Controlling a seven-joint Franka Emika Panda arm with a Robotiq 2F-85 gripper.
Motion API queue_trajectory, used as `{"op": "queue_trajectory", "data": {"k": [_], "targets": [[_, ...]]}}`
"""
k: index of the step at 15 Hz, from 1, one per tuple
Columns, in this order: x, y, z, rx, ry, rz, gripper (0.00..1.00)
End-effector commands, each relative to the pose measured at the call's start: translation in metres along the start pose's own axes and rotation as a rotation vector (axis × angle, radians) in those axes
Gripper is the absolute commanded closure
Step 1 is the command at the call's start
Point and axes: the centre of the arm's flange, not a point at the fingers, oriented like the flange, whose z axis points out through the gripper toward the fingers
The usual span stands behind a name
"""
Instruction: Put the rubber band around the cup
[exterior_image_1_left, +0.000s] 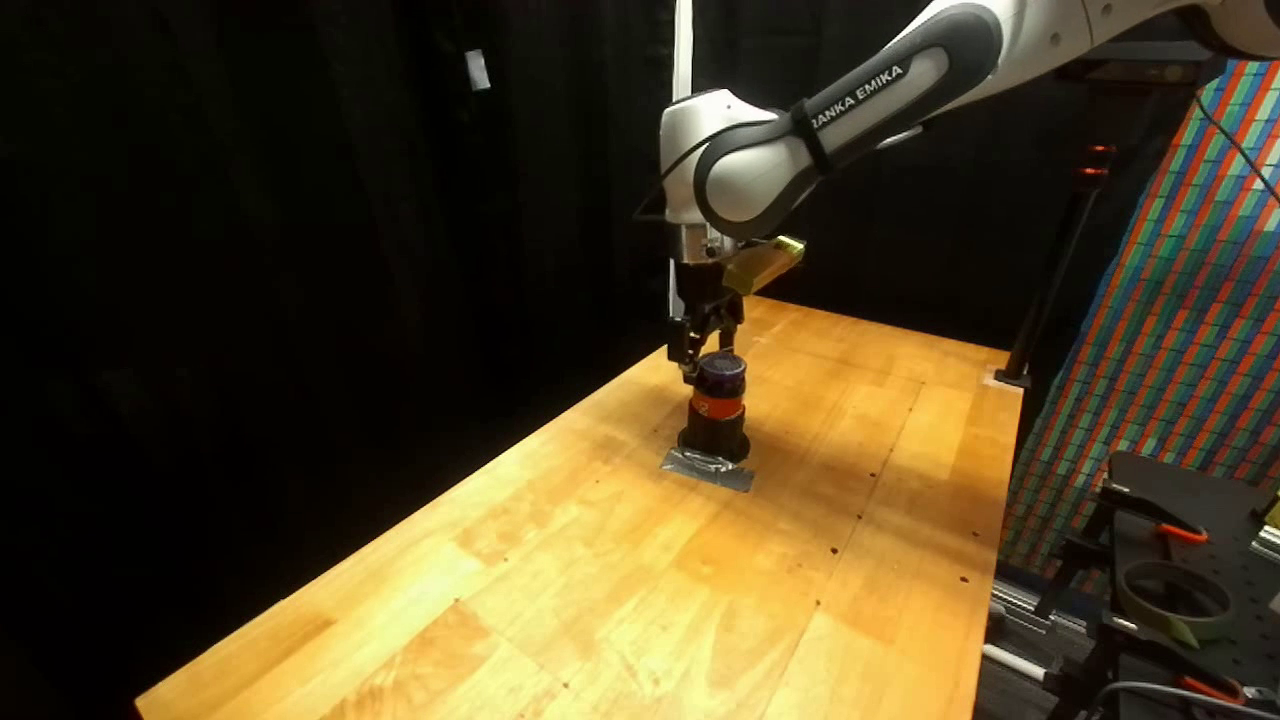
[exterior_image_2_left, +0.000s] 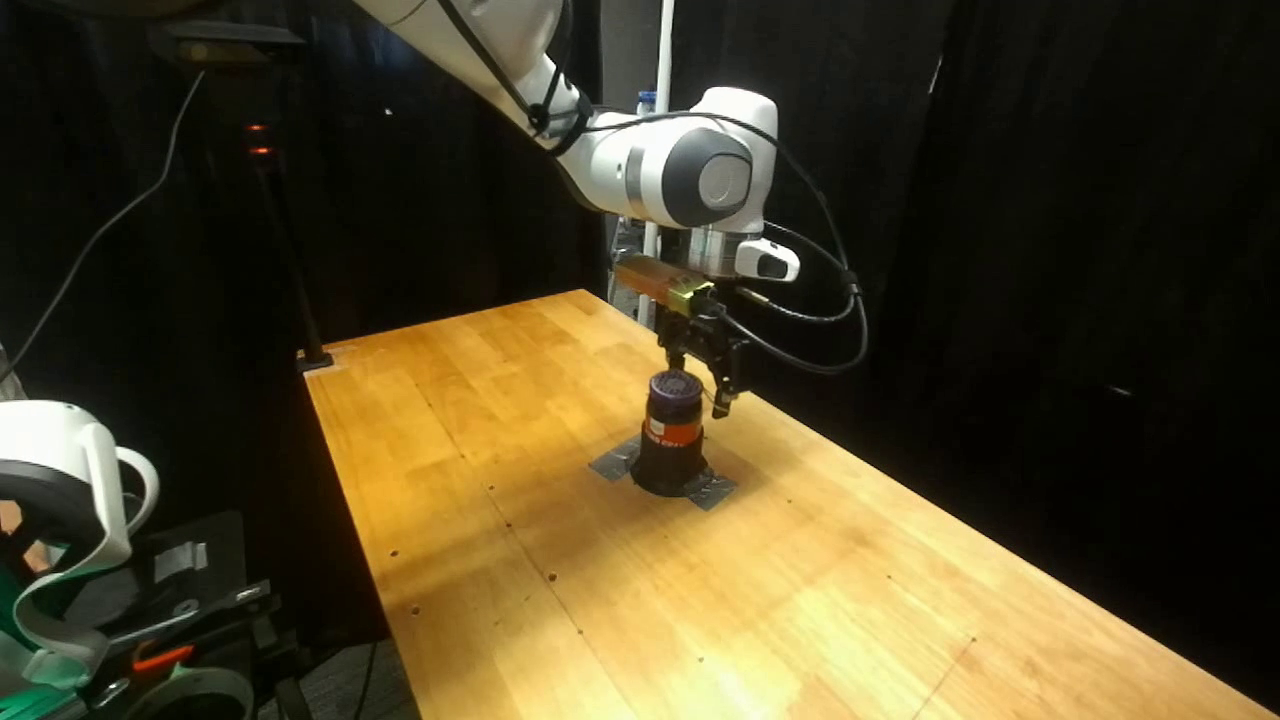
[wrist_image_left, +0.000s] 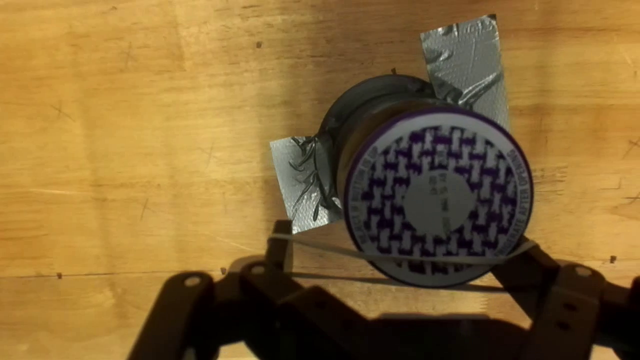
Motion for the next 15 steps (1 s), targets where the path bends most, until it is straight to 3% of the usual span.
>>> {"op": "queue_trajectory", "data": {"k": [1,6,15], "targets": [[-0.031,0.022,-0.009,0.034,-0.072,0.013,0.00],[-0.048,0.026,-0.003,0.068,-0.108,0.027,0.00],[-0.082,0.042,0.019,0.042,-0.155,0.011,0.00]]}}
